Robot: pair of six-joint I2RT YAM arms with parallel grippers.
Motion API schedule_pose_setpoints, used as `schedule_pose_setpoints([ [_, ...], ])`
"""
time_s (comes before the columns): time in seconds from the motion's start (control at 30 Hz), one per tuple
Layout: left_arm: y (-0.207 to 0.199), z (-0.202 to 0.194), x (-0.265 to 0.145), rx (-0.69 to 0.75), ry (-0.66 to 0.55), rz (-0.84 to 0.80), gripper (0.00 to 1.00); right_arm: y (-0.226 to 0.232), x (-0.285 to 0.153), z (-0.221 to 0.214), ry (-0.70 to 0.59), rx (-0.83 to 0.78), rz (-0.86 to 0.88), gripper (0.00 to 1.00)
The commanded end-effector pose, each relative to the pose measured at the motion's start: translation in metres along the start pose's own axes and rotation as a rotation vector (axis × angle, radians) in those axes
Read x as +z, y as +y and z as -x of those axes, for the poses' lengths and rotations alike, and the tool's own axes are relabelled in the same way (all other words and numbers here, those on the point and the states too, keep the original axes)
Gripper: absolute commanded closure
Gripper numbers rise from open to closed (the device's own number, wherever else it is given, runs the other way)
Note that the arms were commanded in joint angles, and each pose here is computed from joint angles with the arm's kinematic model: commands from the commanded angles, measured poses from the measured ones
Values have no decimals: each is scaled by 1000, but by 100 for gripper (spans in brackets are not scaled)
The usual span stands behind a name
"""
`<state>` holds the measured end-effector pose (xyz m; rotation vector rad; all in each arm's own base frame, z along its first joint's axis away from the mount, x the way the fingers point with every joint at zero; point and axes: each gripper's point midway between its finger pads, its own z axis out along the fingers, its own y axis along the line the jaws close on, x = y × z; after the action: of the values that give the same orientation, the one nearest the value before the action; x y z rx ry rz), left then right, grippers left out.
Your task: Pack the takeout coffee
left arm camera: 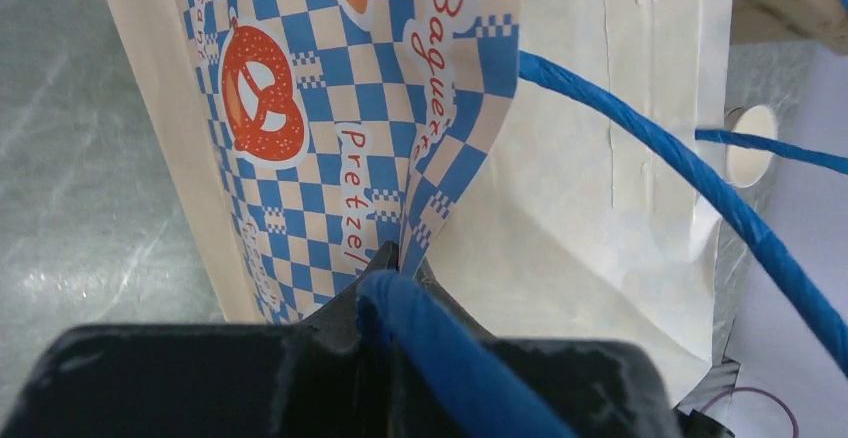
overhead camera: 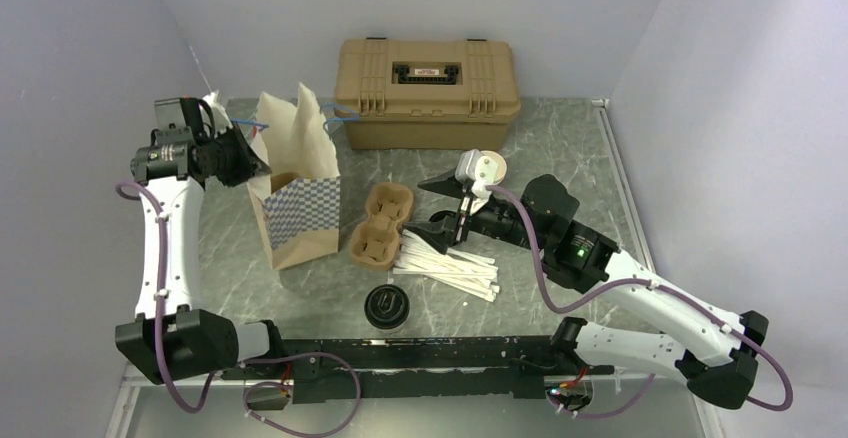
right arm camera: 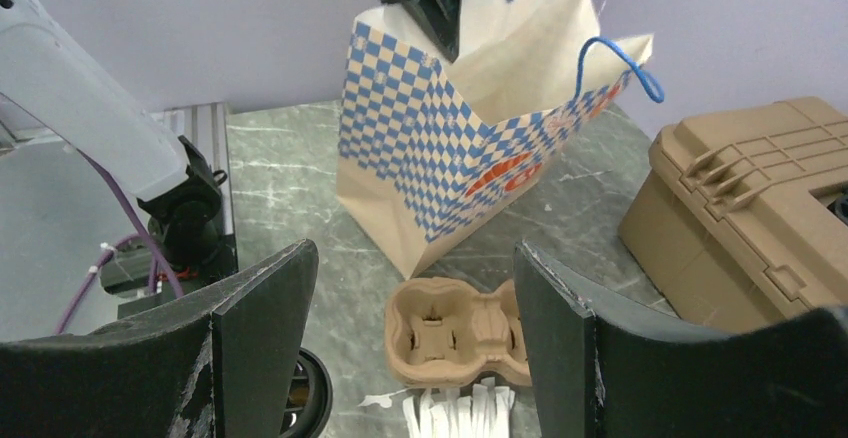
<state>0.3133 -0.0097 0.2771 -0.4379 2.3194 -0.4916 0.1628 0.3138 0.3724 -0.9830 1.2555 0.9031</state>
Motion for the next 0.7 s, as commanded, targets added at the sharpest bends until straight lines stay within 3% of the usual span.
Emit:
schedule_pose_setpoints([
  [0.0, 13, -31, 24, -34, 97, -9, 100, -1, 2, 16, -38, 7, -4, 25],
  [0.3, 9, -27, 25, -22, 86, -36, 100, -2, 4, 9, -11, 17, -8, 25],
  [0.67, -17, -1, -3, 123, -64, -130, 100, -9, 10, 3, 51, 30, -38, 25],
])
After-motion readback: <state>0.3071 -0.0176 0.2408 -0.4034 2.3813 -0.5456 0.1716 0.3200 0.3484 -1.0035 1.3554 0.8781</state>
